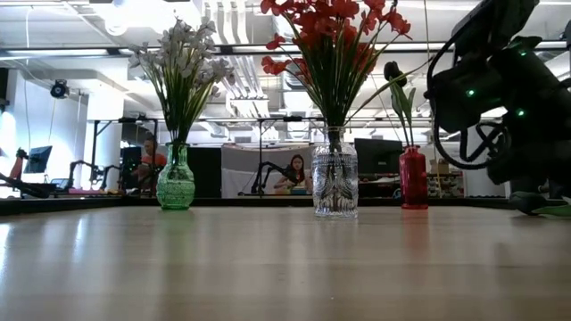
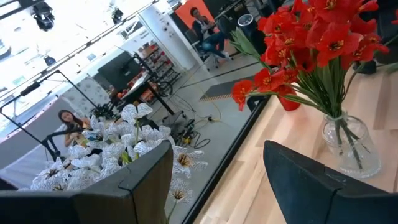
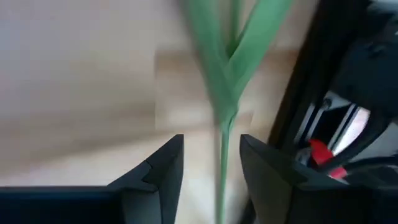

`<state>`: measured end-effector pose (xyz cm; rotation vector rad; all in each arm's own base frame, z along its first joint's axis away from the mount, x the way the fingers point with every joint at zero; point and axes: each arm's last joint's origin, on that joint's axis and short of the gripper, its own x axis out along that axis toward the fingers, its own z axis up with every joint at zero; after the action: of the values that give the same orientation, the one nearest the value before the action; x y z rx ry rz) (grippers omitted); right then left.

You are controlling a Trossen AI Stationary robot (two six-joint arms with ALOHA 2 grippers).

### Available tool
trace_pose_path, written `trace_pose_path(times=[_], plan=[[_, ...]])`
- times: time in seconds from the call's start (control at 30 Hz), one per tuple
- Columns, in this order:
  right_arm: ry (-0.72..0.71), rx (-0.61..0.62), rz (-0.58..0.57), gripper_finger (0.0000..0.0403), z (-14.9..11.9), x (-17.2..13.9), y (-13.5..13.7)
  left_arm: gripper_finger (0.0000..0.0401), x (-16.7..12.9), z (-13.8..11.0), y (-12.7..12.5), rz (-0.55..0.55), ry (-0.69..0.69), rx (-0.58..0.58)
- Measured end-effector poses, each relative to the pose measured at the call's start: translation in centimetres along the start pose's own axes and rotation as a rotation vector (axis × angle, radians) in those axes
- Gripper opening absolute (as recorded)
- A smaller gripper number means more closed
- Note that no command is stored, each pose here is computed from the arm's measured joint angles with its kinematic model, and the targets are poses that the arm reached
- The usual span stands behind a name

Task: Sort flowers into vase by color
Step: Put the black flower into the red vase

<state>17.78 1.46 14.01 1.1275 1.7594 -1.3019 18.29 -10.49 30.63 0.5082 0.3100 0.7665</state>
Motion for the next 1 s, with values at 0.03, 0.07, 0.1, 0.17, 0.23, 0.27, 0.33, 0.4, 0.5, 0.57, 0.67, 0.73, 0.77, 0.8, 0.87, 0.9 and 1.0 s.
trace_pose_path(times=[0.03,0.07,0.1,0.17,0.23,0.27,0.33,0.4,0.5,0.57,0.67,0.73,0.77,0.8,0.87,0.9,1.0], plan=[[-0.038,0.045,-0.004,0.0147,0.0,0.0,0.0,0.0233,0.0,0.0,0.0,0.0,0.0,0.0],[-0.078,0.09,-0.006,0.014,0.0,0.0,0.0,0.0233,0.0,0.0,0.0,0.0,0.0,0.001],[-0.11,0.137,-0.006,0.0132,0.0,0.1,0.0,0.0233,0.0,0.0,0.0,0.0,0.0,0.001],[-0.169,0.249,0.001,0.0117,-0.4,0.2,0.0,0.0233,0.0,0.0,0.0,0.0,0.0,0.002],[-0.248,0.372,0.021,0.0103,-0.6,0.3,0.0,0.0233,0.0,-0.1,0.0,0.0,0.002,0.004],[-0.294,0.432,0.038,0.0096,-0.6,0.3,0.0,0.0233,0.0,-0.1,0.0,0.0,0.003,0.007],[-0.367,0.48,0.068,0.0086,-0.6,0.3,0.1,0.0233,0.0,-0.2,0.0,0.0,0.004,0.011],[-0.38,0.491,0.065,0.0078,-0.7,0.3,0.0,0.0233,0.0,-0.3,0.0,0.001,0.004,0.013],[-0.405,0.561,0.052,0.0073,-0.6,0.3,-0.1,0.0233,0.0,-0.3,0.0,0.001,0.004,0.014],[-0.429,0.586,0.051,0.0073,-0.5,0.4,-0.1,0.0233,0.0,-0.3,0.0,0.001,0.005,0.018],[-0.448,0.594,0.021,0.0073,-0.3,0.8,0.2,0.0233,0.0,-0.4,0.0,0.001,0.005,0.021],[-0.448,0.595,0.009,0.0072,-0.2,1.2,0.6,0.0233,0.0,-0.4,0.0,0.001,0.005,0.022],[-0.436,0.588,0.019,0.0072,-0.1,1.4,1.0,0.0233,0.0,-0.4,0.0,0.001,0.005,0.022],[-0.429,0.573,0.031,0.0073,-0.1,1.6,1.4,0.0233,0.0,-0.4,0.0,0.0,0.005,0.022],[-0.429,0.545,0.033,0.0074,0.0,1.9,1.8,0.0233,0.0,-0.4,0.0,0.001,0.005,0.022],[-0.43,0.534,0.025,0.0074,0.0,2.0,2.0,0.0233,0.0,-0.4,0.0,0.0,0.006,0.022],[-0.405,0.508,-0.001,0.0071,-0.4,1.6,2.8,0.0233,0.0,-0.4,0.0,0.0,0.006,0.022]])
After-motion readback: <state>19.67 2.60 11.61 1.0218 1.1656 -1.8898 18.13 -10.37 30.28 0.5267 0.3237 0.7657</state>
